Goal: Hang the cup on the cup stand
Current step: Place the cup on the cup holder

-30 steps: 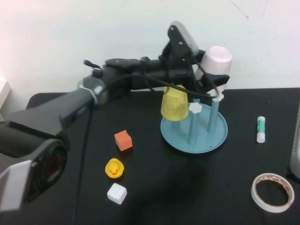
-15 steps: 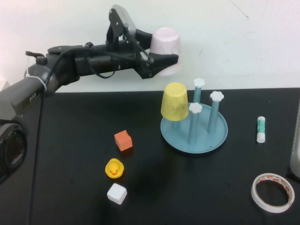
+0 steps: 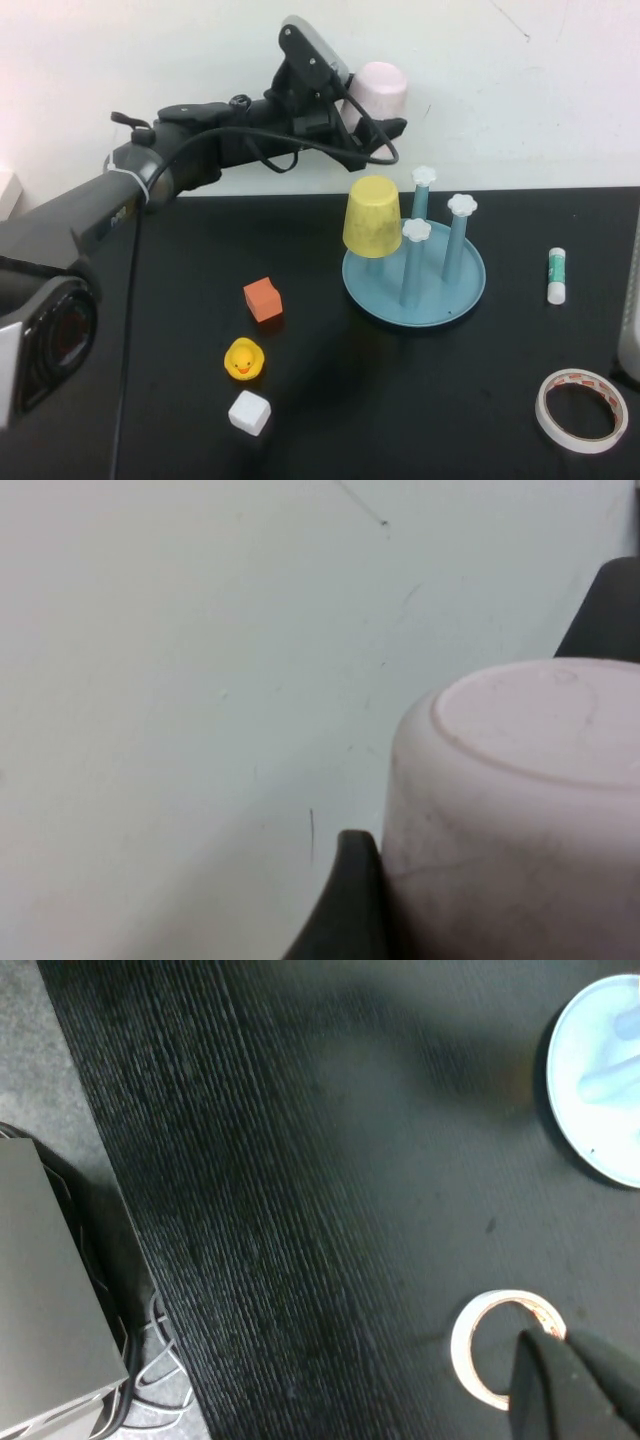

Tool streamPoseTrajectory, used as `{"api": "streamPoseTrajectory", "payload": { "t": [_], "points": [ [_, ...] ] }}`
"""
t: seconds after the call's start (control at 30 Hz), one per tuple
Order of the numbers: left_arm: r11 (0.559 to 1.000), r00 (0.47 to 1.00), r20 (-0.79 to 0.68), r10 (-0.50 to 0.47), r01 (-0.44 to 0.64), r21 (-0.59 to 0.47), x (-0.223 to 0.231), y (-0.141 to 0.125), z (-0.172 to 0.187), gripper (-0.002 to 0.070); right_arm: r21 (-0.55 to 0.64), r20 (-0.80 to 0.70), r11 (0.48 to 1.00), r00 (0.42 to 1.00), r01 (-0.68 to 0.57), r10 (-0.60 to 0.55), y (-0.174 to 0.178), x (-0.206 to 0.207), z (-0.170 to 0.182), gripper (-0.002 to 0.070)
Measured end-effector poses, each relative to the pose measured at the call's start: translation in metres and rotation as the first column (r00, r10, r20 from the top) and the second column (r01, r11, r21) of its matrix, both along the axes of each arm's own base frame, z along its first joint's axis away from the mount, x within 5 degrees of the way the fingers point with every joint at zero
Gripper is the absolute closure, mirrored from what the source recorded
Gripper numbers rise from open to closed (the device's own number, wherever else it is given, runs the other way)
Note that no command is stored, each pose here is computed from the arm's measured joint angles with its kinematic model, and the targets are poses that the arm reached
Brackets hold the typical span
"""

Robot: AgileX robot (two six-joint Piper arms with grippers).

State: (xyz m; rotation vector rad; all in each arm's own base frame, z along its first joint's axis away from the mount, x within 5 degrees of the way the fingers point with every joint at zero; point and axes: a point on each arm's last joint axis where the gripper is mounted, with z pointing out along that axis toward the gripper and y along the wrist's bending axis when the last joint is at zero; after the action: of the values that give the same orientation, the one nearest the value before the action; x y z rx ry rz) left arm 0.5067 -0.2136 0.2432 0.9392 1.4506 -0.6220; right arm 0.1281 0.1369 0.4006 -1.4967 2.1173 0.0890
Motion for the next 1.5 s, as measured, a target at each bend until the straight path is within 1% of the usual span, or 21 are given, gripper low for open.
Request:
{"api": "streamPoseTrajectory", "payload": {
  "t": [0.07, 0.1, 0.23, 0.33, 0.43, 0.5, 0.63, 0.7, 0.83, 0.93, 1.03, 1.17, 1.3, 1.5],
  "points": [
    [1.0, 0.999, -0.034, -0.004, 0.004, -0.026, 0.0, 0.002, 0.0, 0.0067, 0.0, 0.0, 1.0, 1.0, 0.0, 0.0, 0.0, 0.0, 0.0, 0.0676],
    [0.999, 0.998, -0.056, -0.026, 0.023, -0.048, -0.001, 0.002, 0.001, 0.0067, 0.0, 0.0, 1.0, 1.0, 0.0, 0.0, 0.0, 0.0, 0.0, 0.0676],
    [0.981, 0.981, -0.092, -0.169, 0.158, -0.117, -0.012, -0.002, 0.004, 0.0067, 0.001, -0.001, 1.0, 1.0, 0.001, -0.001, 0.0, 0.0, 0.0, 0.0676],
    [0.947, 0.949, -0.113, -0.295, 0.275, -0.168, -0.023, -0.006, 0.007, 0.0067, 0.001, -0.001, 1.0, 1.0, 0.001, -0.001, 0.0, 0.0, 0.0, 0.0676],
    [0.922, 0.921, -0.15, -0.36, 0.326, -0.209, -0.029, -0.007, 0.009, 0.0067, 0.001, -0.001, 1.0, 1.0, 0.001, -0.001, 0.0, 0.0, 0.0, 0.0676],
    [0.919, 0.912, -0.169, -0.373, 0.338, -0.203, -0.03, -0.006, 0.008, 0.0067, 0.001, -0.001, 1.0, 1.0, 0.001, -0.001, 0.0, 0.0, 0.0, 0.0676],
    [0.922, 0.896, -0.219, -0.386, 0.37, -0.113, -0.033, -0.005, -0.002, 0.0067, 0.001, -0.001, 1.0, 1.0, 0.001, -0.001, 0.0, 0.0, 0.0, 0.0676],
    [0.918, 0.888, -0.235, -0.396, 0.385, -0.095, -0.034, -0.005, -0.007, 0.0067, 0.001, -0.001, 1.0, 1.0, 0.001, -0.001, 0.0, 0.0, 0.0, 0.0676],
    [0.909, 0.876, -0.244, -0.416, 0.4, -0.114, -0.033, -0.007, -0.019, 0.0067, 0.001, -0.001, 1.0, 1.0, 0.001, -0.001, 0.0, 0.0, 0.0, 0.0676],
    [0.906, 0.867, -0.265, -0.422, 0.398, -0.142, -0.03, -0.01, -0.036, 0.0067, 0.001, -0.001, 1.0, 1.0, 0.001, -0.001, 0.0, 0.0, 0.0, 0.0676],
    [0.908, 0.875, -0.243, -0.418, 0.397, -0.132, -0.028, -0.015, -0.053, 0.0067, 0.001, -0.001, 1.0, 1.0, 0.001, -0.001, 0.0, 0.0, 0.0, 0.0677],
    [0.901, 0.887, -0.164, -0.431, 0.415, -0.122, -0.028, -0.024, -0.068, 0.0067, 0.001, -0.001, 1.0, 1.0, 0.001, -0.001, 0.0, 0.0, 0.0, 0.0677],
    [0.896, 0.888, -0.135, -0.44, 0.426, -0.124, -0.03, -0.032, -0.069, 0.0067, 0.001, -0.001, 1.0, 1.0, 0.001, -0.001, 0.0, 0.0, 0.0, 0.0678],
    [0.908, 0.898, -0.139, -0.418, 0.407, -0.101, -0.03, -0.035, -0.071, 0.0067, 0.001, -0.001, 1.0, 1.0, 0.001, -0.001, 0.0, 0.0, 0.0, 0.0678]
  ]
}}
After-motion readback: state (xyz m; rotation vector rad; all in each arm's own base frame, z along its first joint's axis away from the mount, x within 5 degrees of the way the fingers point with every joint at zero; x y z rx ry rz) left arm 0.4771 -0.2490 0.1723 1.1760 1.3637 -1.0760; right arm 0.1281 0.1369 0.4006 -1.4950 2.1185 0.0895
